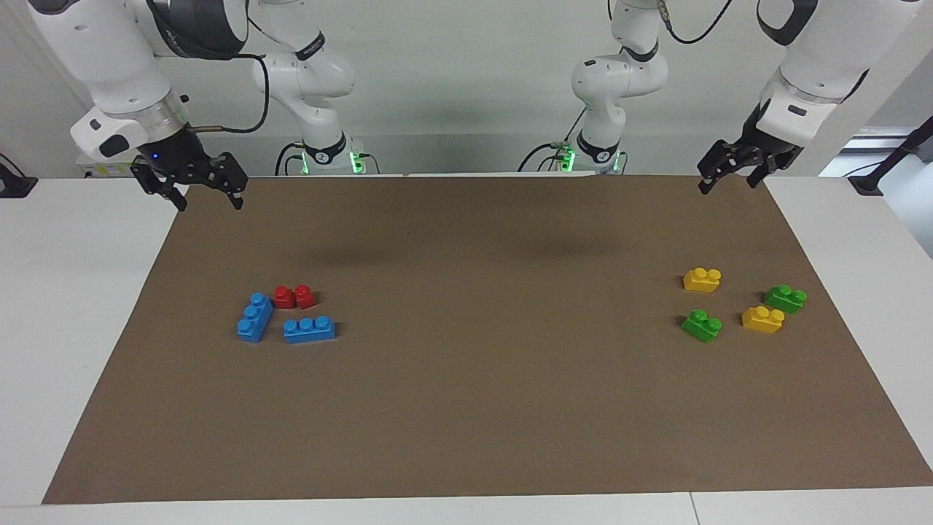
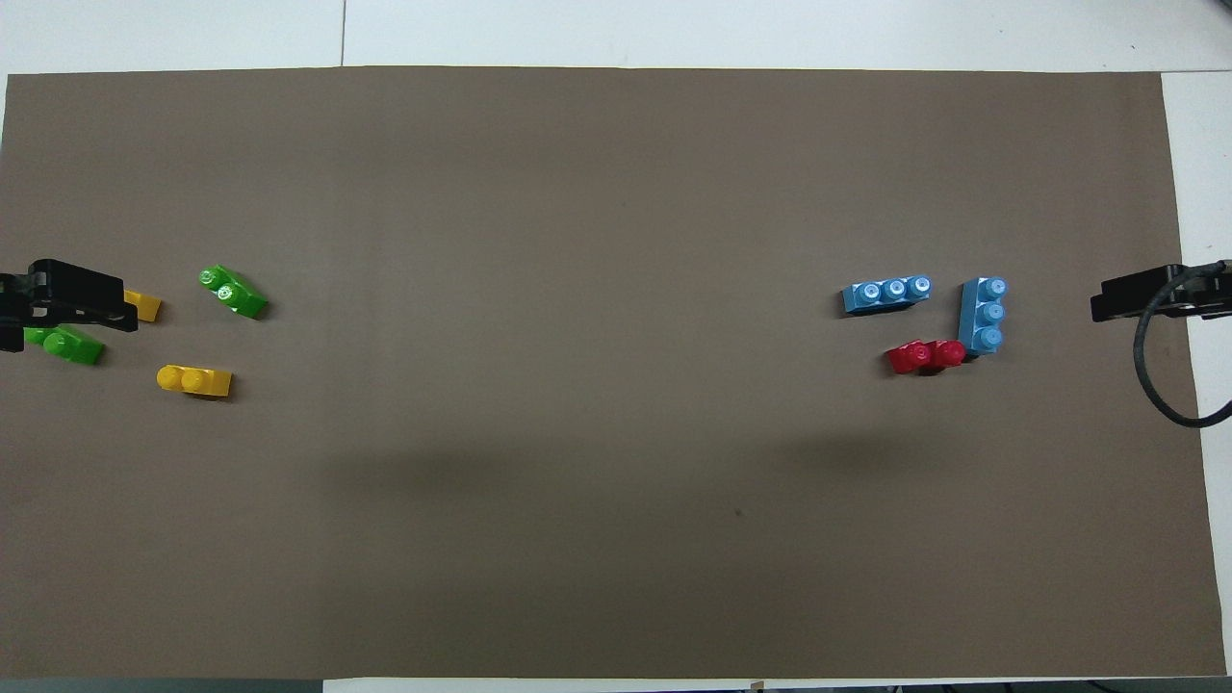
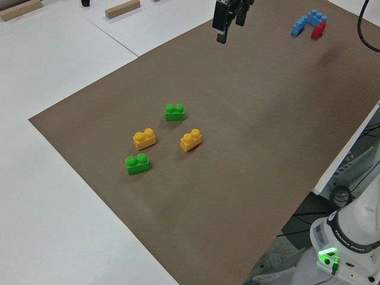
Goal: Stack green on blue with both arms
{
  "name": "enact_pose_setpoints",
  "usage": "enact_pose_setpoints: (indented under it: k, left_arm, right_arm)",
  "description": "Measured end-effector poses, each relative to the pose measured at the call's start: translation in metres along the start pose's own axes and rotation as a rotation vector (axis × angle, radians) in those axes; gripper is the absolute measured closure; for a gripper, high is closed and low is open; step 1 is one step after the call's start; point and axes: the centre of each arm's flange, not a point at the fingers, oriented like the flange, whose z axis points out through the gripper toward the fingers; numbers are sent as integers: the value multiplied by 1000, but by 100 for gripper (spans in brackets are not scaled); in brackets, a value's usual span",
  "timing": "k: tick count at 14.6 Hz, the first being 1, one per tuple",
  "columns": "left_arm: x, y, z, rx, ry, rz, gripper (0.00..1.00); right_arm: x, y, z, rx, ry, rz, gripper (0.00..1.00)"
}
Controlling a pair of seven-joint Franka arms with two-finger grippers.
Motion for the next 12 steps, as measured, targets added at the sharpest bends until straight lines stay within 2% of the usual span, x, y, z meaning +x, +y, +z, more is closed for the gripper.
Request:
enact_pose_setpoints:
  k: [3, 5, 9, 12]
  left_arm:
    - [-1, -1, -1, 0, 1, -51, 0]
    - [-1, -3, 0, 1, -4, -77, 0]
    - [-1, -24, 7, 2, -15, -244, 0]
    - [-1, -28, 17, -2, 8, -418, 0]
  right_arm:
    - [1, 0, -1, 0, 6, -1, 0]
    - [5, 0, -2, -2, 40, 39, 0]
    - [15, 1, 13, 2, 43, 283, 0]
    - [30, 1, 38, 10, 23, 474, 0]
